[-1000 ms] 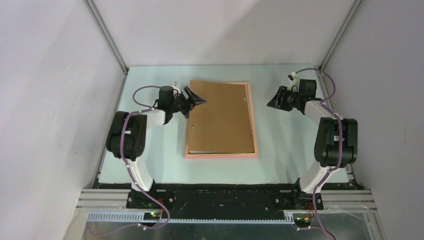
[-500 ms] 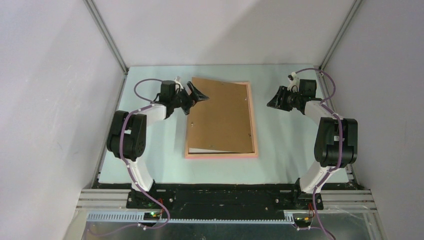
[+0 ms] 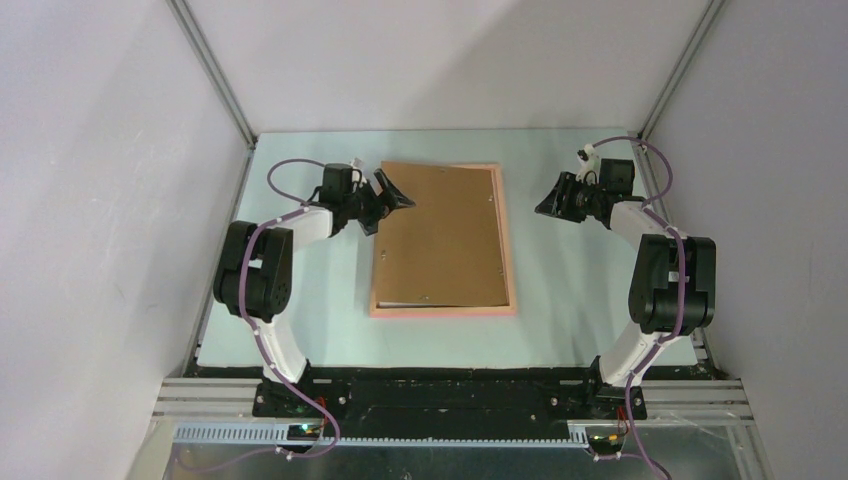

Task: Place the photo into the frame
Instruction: Place the photo frame item in the photo frame.

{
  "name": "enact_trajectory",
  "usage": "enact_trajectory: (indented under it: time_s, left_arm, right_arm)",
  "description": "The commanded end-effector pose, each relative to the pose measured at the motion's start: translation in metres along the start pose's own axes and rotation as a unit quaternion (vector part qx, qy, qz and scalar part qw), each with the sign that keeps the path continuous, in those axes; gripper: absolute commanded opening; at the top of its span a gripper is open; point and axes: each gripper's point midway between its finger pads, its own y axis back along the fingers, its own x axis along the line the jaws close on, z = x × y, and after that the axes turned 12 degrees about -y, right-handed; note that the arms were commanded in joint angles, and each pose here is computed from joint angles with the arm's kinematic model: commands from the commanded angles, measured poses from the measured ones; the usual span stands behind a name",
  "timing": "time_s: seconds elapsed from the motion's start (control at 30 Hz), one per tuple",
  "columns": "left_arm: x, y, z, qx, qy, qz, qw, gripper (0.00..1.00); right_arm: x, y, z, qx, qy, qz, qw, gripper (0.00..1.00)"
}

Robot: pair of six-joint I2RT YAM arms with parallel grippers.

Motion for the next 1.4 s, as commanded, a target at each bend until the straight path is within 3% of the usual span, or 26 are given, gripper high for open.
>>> enact_trajectory:
  time_s: [0.0, 1.37]
  left_arm:
    - [-0.013, 0.003, 0.014, -0.02, -0.033, -0.004, 0.999, 1.0]
    - [-0.016, -0.013, 0.008, 0.026, -0.103, 0.043, 0.993, 1.0]
  right_arm:
    - [-0.003, -0.002, 0.002, -0.002, 0.007, 0.005, 1.0, 0.49]
    - [-0.009, -0.004, -0.001, 0.003, -0.003, 0.001, 1.0, 0.49]
